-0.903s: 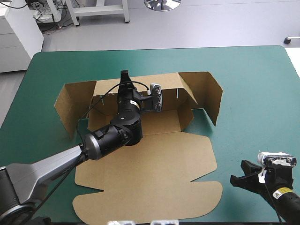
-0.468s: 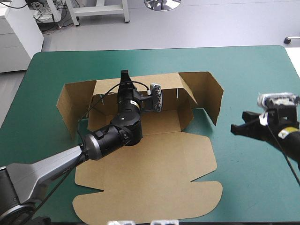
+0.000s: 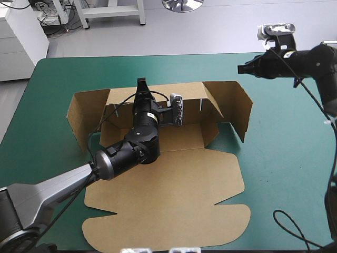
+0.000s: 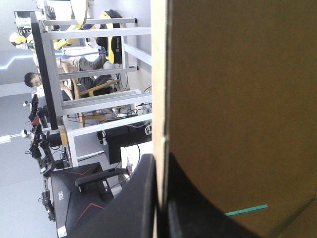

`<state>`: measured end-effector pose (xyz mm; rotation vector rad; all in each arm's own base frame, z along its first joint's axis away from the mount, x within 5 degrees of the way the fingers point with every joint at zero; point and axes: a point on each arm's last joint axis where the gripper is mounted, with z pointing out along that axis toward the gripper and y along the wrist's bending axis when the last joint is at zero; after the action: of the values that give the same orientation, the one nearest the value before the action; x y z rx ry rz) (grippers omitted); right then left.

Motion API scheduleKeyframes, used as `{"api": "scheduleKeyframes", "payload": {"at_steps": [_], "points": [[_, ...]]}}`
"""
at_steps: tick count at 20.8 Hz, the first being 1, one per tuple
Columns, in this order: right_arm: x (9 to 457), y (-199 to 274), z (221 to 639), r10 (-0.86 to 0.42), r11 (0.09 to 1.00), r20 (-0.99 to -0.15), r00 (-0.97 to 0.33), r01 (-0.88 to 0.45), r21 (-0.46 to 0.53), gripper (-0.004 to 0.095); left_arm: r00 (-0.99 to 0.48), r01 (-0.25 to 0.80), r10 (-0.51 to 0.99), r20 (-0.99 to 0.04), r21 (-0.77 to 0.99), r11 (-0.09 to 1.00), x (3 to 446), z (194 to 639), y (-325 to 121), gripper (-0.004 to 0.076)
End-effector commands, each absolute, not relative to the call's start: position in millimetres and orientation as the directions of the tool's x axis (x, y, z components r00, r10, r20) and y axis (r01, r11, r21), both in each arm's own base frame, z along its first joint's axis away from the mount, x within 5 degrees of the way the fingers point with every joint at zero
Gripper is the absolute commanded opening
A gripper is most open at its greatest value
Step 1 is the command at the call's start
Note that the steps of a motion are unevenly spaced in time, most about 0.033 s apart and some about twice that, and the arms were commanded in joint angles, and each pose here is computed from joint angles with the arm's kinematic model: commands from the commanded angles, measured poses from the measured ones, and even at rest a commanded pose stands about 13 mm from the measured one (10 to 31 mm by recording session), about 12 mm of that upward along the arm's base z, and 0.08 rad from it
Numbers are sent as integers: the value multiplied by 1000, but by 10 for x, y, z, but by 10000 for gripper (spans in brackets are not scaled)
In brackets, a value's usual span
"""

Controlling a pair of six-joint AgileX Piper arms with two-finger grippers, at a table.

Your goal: Fold the box

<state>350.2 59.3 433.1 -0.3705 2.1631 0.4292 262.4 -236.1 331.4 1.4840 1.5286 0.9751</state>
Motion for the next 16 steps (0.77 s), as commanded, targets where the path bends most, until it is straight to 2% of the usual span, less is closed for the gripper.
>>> {"api": "scheduleKeyframes", "payload": {"at_steps": [1,8,16], "points": [[3843,653,4494,-84,868,-848,-524,-456,196,-17,9,331,999,-49,943,43,2596,3541,-2334,-10],[4351,713,4051,-103,851,-783,-614,-461,250,-17,9,331,999,-49,943,43,2596,3541,-2334,-10],[4250,765,3861,-254,784,-670,-698,-554,280,-17,3,331,998,-64,942,60,2596,3541,-2334,-10]]}}
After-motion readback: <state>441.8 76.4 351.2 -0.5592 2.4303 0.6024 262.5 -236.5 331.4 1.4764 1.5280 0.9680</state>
